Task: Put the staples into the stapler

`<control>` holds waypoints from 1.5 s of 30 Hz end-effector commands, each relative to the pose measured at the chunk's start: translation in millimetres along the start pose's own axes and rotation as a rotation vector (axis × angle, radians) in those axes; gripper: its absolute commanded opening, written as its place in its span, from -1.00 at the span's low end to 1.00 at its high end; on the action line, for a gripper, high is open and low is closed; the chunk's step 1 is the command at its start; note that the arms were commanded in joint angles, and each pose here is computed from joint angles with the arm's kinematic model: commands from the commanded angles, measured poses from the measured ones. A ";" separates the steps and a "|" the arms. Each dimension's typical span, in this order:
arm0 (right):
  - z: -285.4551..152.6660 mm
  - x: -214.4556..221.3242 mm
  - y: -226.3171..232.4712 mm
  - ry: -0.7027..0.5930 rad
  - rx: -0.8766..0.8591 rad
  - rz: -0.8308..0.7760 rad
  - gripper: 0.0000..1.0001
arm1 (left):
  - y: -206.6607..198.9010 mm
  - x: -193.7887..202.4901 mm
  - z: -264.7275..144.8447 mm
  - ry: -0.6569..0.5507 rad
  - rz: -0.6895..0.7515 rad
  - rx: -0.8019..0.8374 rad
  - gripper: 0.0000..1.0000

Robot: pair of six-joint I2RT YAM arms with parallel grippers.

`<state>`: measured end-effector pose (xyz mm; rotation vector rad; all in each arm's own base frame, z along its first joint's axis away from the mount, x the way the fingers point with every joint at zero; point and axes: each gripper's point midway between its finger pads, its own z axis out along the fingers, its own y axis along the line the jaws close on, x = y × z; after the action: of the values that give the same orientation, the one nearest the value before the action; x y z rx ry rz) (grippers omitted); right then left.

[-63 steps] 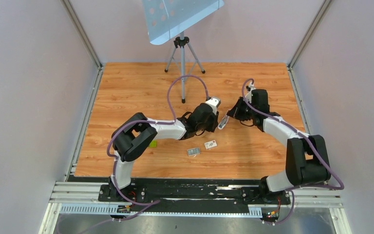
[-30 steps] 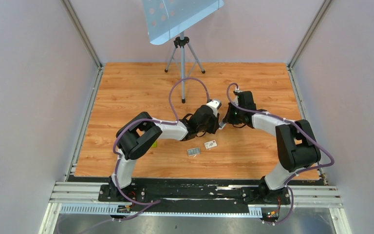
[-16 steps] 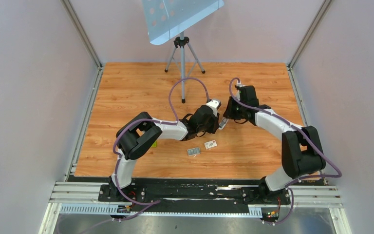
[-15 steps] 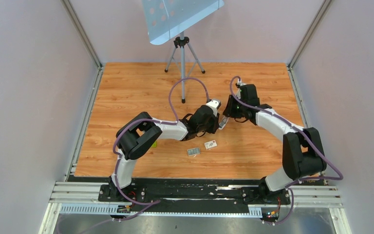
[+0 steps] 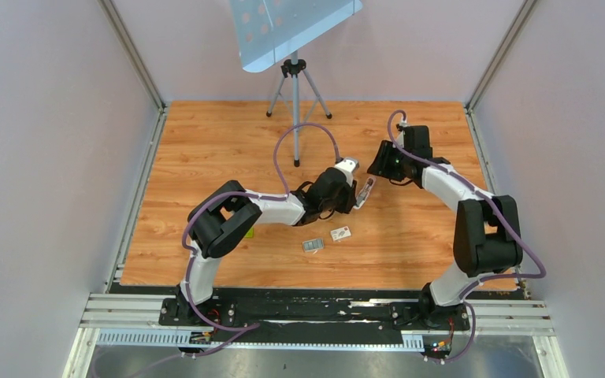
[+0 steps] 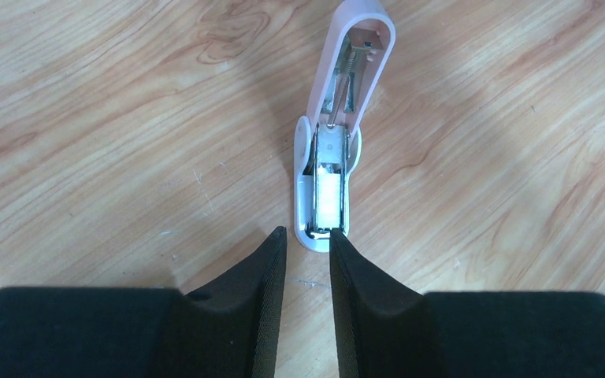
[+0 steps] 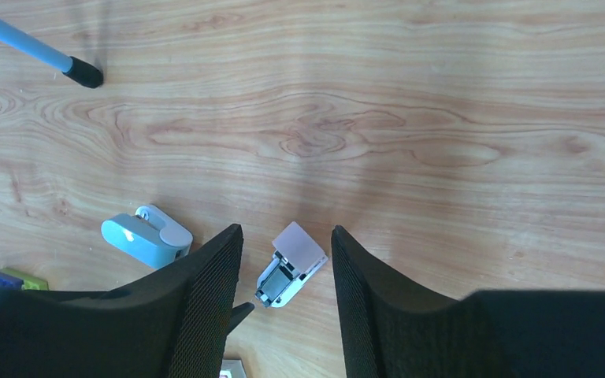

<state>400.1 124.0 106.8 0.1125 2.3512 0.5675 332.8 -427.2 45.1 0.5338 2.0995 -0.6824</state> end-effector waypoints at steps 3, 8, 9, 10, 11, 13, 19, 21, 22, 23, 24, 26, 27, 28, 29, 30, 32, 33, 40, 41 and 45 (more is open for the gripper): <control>10.1 3.4 7.5 0.061 -0.089 0.079 0.00 | -2.0 -5.4 8.6 -0.015 0.012 0.000 -0.47; 12.9 8.4 7.9 0.080 -0.122 0.099 -0.14 | -0.3 -3.8 10.6 -0.010 0.017 -0.008 -0.52; 12.4 9.8 8.6 0.080 -0.128 0.096 -0.19 | 0.6 -2.8 11.0 -0.008 0.019 -0.011 -0.53; 11.2 11.3 9.7 0.082 -0.135 0.096 -0.21 | 1.2 -2.1 11.2 -0.007 0.020 -0.014 -0.53; 10.2 13.3 10.5 0.085 -0.141 0.097 -0.25 | 1.5 -1.8 11.7 -0.007 0.020 -0.015 -0.54; 7.4 17.8 12.2 0.090 -0.154 0.095 -0.29 | 2.8 -0.1 13.3 -0.004 0.021 -0.020 -0.54; -1.4 31.2 12.3 0.103 -0.165 0.094 -0.38 | 3.9 3.9 16.3 0.002 0.017 -0.023 -0.55; -3.8 37.9 11.0 0.113 -0.165 0.092 -0.41 | 4.6 3.8 16.5 0.002 0.015 -0.025 -0.56; -4.9 41.2 10.9 0.119 -0.165 0.090 -0.42 | 4.4 3.9 16.5 0.001 0.014 -0.026 -0.56; -6.3 44.2 10.2 0.123 -0.164 0.090 -0.43 | 4.5 4.0 16.2 0.001 0.012 -0.027 -0.56; -7.5 46.5 10.0 0.126 -0.164 0.087 -0.43 | 5.0 3.3 15.6 -0.001 0.009 -0.030 -0.56; -10.6 50.0 9.5 0.129 -0.162 0.084 -0.45 | 5.8 1.9 13.5 -0.004 -0.003 -0.039 -0.57; -12.7 51.9 9.4 0.132 -0.163 0.082 -0.45 | 5.2 -0.9 11.1 -0.009 -0.006 -0.040 -0.57; -14.2 54.4 9.1 0.136 -0.163 0.082 -0.45 | 5.4 -2.5 9.2 -0.011 -0.007 -0.042 -0.57; -15.8 56.3 9.6 0.139 -0.164 0.080 -0.45 | 5.4 -4.7 7.0 -0.015 -0.007 -0.044 -0.57; -17.2 58.1 9.2 0.140 -0.164 0.080 -0.45 | 5.7 -7.7 4.4 -0.021 -0.007 -0.049 -0.57; -19.8 61.9 9.5 0.140 -0.161 0.075 -0.44 | 6.2 -13.7 -0.6 -0.031 -0.008 -0.059 -0.53; -20.3 64.2 9.2 0.143 -0.159 0.071 -0.44 | 6.5 -16.4 -2.8 -0.036 -0.007 -0.063 -0.51; -14.9 78.1 4.2 0.171 -0.142 0.070 -0.41 | 6.0 -36.8 -16.8 -0.071 -0.032 -0.082 -0.40; -13.8 78.5 3.7 0.171 -0.142 0.072 -0.41 | 5.4 -38.9 -17.8 -0.074 -0.035 -0.081 -0.39; -8.6 79.4 1.6 0.170 -0.135 0.071 -0.41 | 1.3 -45.6 -19.6 -0.084 -0.040 -0.069 -0.38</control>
<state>337.2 140.7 75.8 0.0994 2.4463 0.8197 345.3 -422.5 74.8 0.4552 2.0699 -0.6354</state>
